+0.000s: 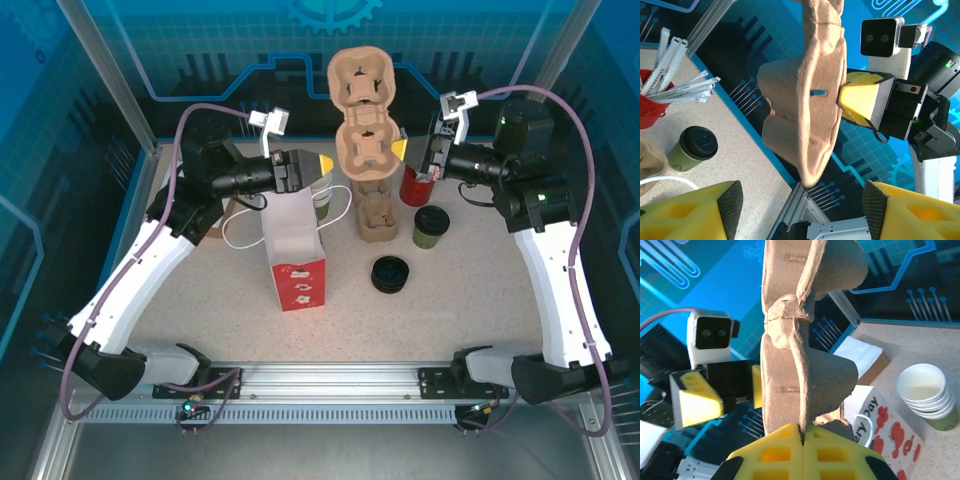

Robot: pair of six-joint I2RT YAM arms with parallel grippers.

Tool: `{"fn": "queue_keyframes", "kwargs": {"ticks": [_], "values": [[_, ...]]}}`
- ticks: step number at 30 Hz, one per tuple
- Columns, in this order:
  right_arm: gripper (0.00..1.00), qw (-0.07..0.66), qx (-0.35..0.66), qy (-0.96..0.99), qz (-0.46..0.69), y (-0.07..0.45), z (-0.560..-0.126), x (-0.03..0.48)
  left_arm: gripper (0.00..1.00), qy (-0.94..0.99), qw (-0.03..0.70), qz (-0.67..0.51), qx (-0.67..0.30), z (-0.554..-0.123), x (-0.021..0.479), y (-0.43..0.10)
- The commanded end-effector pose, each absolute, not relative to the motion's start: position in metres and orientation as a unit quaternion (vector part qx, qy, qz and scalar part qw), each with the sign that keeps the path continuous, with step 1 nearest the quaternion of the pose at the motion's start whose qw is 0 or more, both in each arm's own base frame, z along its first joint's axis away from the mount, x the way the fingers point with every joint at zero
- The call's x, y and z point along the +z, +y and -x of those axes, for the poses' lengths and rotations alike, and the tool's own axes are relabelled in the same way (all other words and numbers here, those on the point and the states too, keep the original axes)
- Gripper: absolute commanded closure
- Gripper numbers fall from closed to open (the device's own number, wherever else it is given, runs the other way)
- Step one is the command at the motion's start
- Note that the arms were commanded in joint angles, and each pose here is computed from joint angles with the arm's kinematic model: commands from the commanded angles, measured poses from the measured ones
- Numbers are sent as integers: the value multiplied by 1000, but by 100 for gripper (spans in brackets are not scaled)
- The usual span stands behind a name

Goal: Pack the takeout coffee

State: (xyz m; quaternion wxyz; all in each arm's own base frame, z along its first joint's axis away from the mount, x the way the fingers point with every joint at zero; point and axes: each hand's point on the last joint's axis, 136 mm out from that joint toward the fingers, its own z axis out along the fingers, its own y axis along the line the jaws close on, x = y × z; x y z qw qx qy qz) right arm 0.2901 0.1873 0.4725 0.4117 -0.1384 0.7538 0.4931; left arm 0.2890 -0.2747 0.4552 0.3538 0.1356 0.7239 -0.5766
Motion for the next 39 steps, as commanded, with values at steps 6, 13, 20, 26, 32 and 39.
{"fn": "queue_keyframes", "kwargs": {"ticks": [6, 13, 20, 26, 32, 39], "values": [[100, 388, 530, 735, 168, 208, -280, 485, 43, 696, 377, -151, -593, -288, 481, -283], [100, 372, 539, 736, 169, 213, -280, 480, 65, 699, 385, -146, -585, -288, 481, -280], [95, 382, 524, 743, 166, 210, -281, 475, 92, 714, 390, -143, -564, -285, 475, -274], [66, 422, 445, 771, 174, 192, -279, 460, 97, 759, 404, -152, -488, -275, 459, -261], [51, 487, 346, 770, 226, 173, -271, 462, 99, 803, 414, -156, -399, -260, 435, -244], [37, 563, 234, 691, 389, 188, -241, 488, 100, 828, 410, -169, -343, -244, 415, -241]]}}
